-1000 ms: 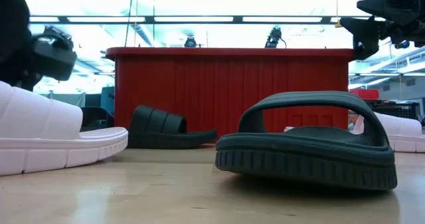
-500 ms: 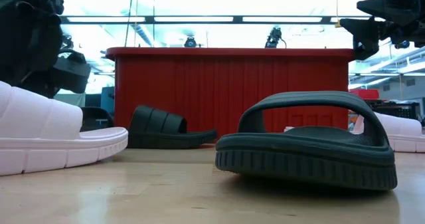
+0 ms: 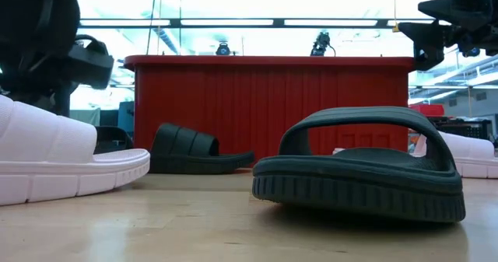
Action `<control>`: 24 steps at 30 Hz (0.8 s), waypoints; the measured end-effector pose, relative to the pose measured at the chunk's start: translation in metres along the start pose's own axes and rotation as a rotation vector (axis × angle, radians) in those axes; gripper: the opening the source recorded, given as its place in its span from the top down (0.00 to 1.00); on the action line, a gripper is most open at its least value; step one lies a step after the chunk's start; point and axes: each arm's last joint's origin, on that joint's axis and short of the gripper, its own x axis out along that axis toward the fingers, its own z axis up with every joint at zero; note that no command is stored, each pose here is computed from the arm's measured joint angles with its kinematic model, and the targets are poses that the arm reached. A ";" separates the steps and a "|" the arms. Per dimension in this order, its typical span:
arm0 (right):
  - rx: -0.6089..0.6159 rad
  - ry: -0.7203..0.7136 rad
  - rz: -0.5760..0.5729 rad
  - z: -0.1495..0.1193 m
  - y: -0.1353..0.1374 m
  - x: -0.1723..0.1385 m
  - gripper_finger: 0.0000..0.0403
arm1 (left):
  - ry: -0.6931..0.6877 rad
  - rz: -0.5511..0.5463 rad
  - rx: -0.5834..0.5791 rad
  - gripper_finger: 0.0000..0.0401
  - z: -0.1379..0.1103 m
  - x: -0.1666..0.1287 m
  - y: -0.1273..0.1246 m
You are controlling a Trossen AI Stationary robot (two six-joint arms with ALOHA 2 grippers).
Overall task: Pick and place slides into bin
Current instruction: Put the black slipper into the red bin
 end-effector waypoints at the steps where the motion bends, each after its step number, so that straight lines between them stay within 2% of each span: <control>1: 0.000 0.001 0.000 0.000 0.000 0.000 0.49 | 0.000 0.001 -0.003 0.46 0.001 0.001 0.000; 5: 0.000 0.001 0.000 0.000 0.000 0.000 0.49 | 0.019 0.006 0.008 0.42 0.000 0.015 0.003; 10: 0.000 0.001 0.000 0.000 0.000 0.000 0.49 | 0.062 0.017 -0.046 0.38 -0.001 0.039 0.010; 15: 0.000 0.001 0.000 0.000 0.000 0.000 0.49 | 0.104 0.022 -0.120 0.39 -0.001 0.060 0.020; 20: 0.000 0.001 0.000 0.000 0.000 0.000 0.49 | 0.114 0.017 -0.149 0.46 0.002 0.064 0.022; 24: 0.000 0.001 0.000 0.000 0.000 0.000 0.49 | 0.113 0.007 -0.163 0.60 0.003 0.065 0.021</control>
